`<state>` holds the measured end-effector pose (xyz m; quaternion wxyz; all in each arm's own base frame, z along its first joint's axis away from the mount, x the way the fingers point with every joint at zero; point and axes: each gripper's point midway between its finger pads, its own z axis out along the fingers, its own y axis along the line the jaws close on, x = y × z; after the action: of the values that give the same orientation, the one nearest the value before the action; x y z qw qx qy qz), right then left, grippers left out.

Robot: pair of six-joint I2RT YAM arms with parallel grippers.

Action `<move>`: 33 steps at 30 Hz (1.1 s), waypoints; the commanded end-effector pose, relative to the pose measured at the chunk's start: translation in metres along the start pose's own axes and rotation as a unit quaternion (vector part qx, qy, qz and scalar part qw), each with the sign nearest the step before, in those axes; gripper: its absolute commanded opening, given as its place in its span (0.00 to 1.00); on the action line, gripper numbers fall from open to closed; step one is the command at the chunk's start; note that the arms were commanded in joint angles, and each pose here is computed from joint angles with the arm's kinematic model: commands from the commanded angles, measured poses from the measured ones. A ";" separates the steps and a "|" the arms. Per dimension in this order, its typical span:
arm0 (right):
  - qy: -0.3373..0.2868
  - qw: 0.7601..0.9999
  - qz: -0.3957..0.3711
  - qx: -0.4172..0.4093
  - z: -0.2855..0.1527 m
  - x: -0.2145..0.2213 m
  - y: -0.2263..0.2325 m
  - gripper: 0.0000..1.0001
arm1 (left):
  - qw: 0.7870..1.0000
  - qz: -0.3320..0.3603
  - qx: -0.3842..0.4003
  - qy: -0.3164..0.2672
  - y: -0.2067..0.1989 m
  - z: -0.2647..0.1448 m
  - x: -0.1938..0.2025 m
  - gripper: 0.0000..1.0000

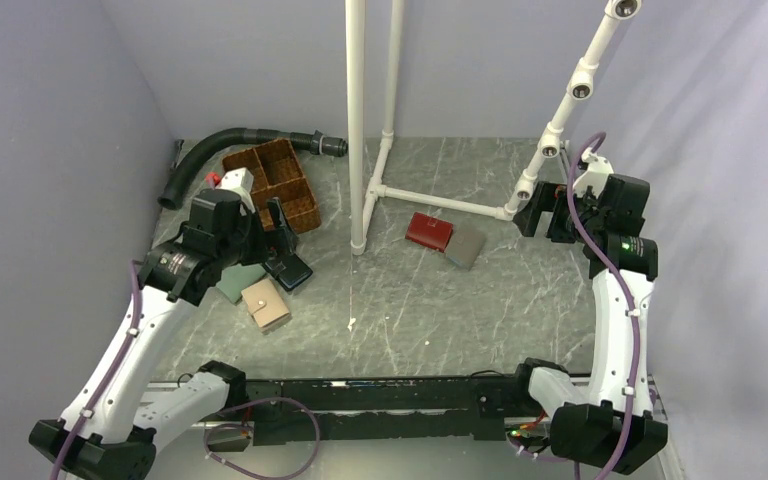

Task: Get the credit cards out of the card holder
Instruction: Pick up the card holder from the center of the board.

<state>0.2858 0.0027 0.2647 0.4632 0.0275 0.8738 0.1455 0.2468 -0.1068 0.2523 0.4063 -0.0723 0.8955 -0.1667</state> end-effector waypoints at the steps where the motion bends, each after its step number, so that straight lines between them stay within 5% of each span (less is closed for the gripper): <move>1: -0.033 0.999 -0.012 0.002 -0.008 -0.013 0.003 1.00 | 0.998 -0.038 0.032 -0.025 -0.012 -0.004 -0.006 0.99; 10: -0.025 0.987 -0.115 -0.111 -0.010 0.007 0.034 1.00 | 0.993 -0.108 0.039 -0.005 -0.010 0.002 0.017 0.99; 19: -0.004 0.915 -0.205 -0.347 -0.022 0.066 0.092 1.00 | 0.977 -0.209 0.038 0.008 -0.002 0.019 0.050 0.99; 33: 0.017 0.917 -0.216 -0.335 0.010 0.096 0.075 1.00 | 0.963 -0.267 0.041 0.027 0.009 0.057 0.060 0.97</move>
<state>0.2255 0.0914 0.1997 0.4276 -0.2906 0.7907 0.3277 0.2319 -0.1237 0.1638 0.3136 -0.2826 0.8641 -0.2742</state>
